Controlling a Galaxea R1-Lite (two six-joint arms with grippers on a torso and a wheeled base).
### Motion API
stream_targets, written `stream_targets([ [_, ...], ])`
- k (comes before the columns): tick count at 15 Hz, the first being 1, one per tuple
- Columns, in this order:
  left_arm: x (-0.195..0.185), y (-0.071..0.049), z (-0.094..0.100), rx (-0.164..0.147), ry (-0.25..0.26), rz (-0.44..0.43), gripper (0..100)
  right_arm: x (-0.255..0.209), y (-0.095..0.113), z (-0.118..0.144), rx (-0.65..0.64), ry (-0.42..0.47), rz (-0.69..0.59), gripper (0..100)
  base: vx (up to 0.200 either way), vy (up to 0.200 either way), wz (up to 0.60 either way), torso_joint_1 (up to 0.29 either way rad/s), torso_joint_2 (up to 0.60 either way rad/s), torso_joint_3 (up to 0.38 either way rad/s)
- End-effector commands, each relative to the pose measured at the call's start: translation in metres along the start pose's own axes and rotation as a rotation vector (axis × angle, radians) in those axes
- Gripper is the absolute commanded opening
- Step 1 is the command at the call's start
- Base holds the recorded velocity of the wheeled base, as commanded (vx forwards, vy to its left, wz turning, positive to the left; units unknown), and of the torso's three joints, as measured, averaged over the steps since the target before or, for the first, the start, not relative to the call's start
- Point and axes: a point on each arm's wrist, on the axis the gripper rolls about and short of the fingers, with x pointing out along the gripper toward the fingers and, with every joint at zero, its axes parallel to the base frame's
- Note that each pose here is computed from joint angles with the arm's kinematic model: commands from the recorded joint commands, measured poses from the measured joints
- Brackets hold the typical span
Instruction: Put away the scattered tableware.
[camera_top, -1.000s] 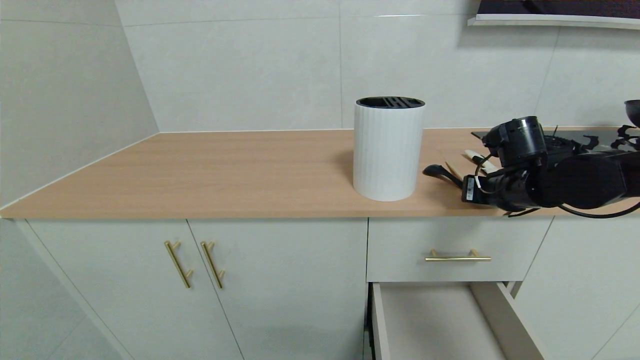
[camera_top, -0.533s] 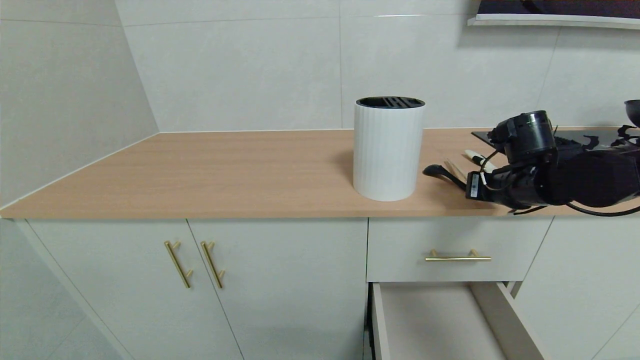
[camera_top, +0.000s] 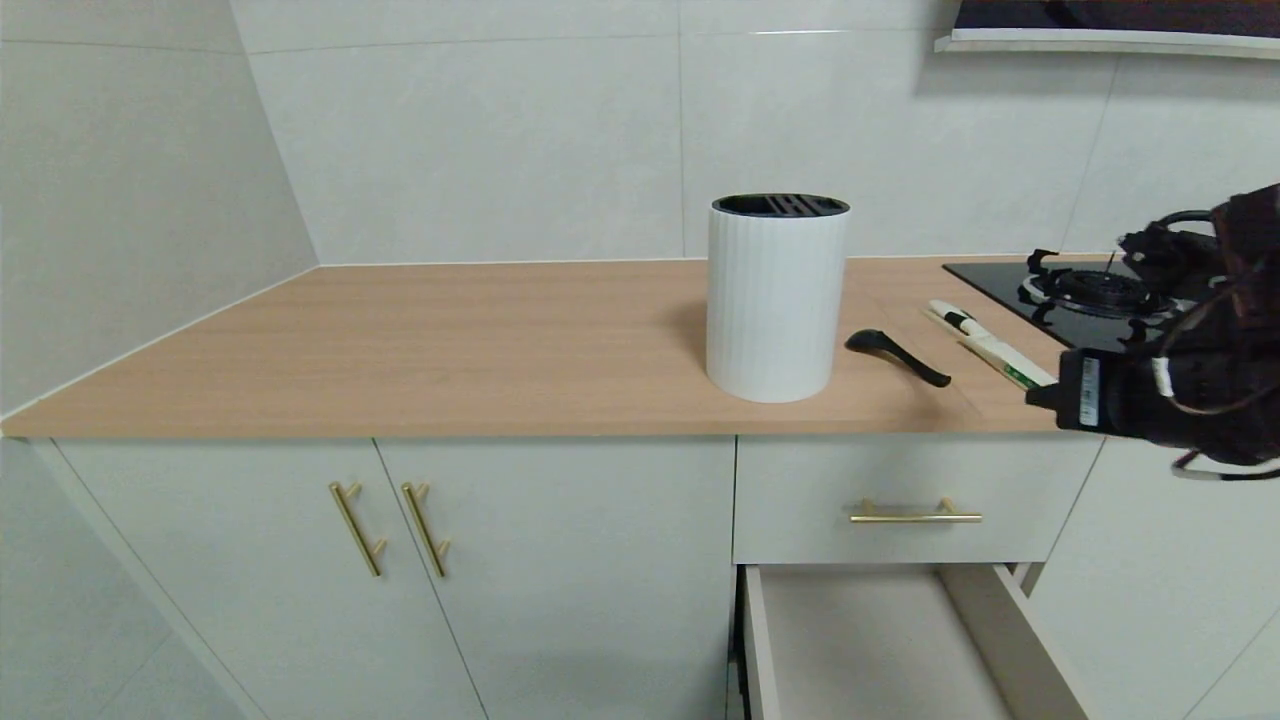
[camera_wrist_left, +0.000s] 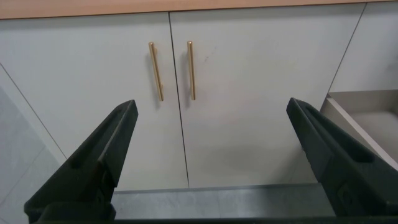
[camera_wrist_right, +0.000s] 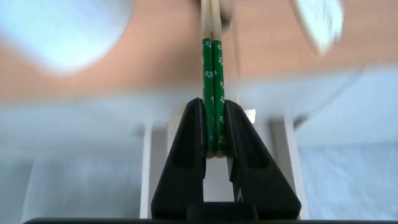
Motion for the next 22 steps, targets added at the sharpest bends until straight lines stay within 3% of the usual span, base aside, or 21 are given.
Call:
stream_targets([
  [1, 0.0, 0.0, 0.0, 0.0, 0.0, -0.001, 100, -0.061, -0.012, -0.009, -0.003, -0.01, 0.1, 0, 0.0, 0.0, 0.0, 0.0, 0.0, 0.0],
  [2, 0.0, 0.0, 0.0, 0.0, 0.0, 0.001, 100, -0.076, -0.015, -0.016, -0.014, 0.07, 0.19, 0, 0.0, 0.0, 0.0, 0.0, 0.0, 0.0],
  [5, 0.0, 0.0, 0.0, 0.0, 0.0, -0.001, 100, -0.091, -0.019, -0.029, -0.046, 0.252, 0.299, 0, 0.0, 0.0, 0.0, 0.0, 0.0, 0.0],
  [9, 0.0, 0.0, 0.0, 0.0, 0.0, -0.001, 100, -0.072, -0.014, -0.038, -0.074, 0.412, 0.401, 0, 0.0, 0.0, 0.0, 0.0, 0.0, 0.0],
  [22, 0.0, 0.0, 0.0, 0.0, 0.0, 0.001, 100, -0.02, -0.006, -0.056, -0.124, 0.6, 0.347, 0, 0.0, 0.0, 0.0, 0.0, 0.0, 0.0],
])
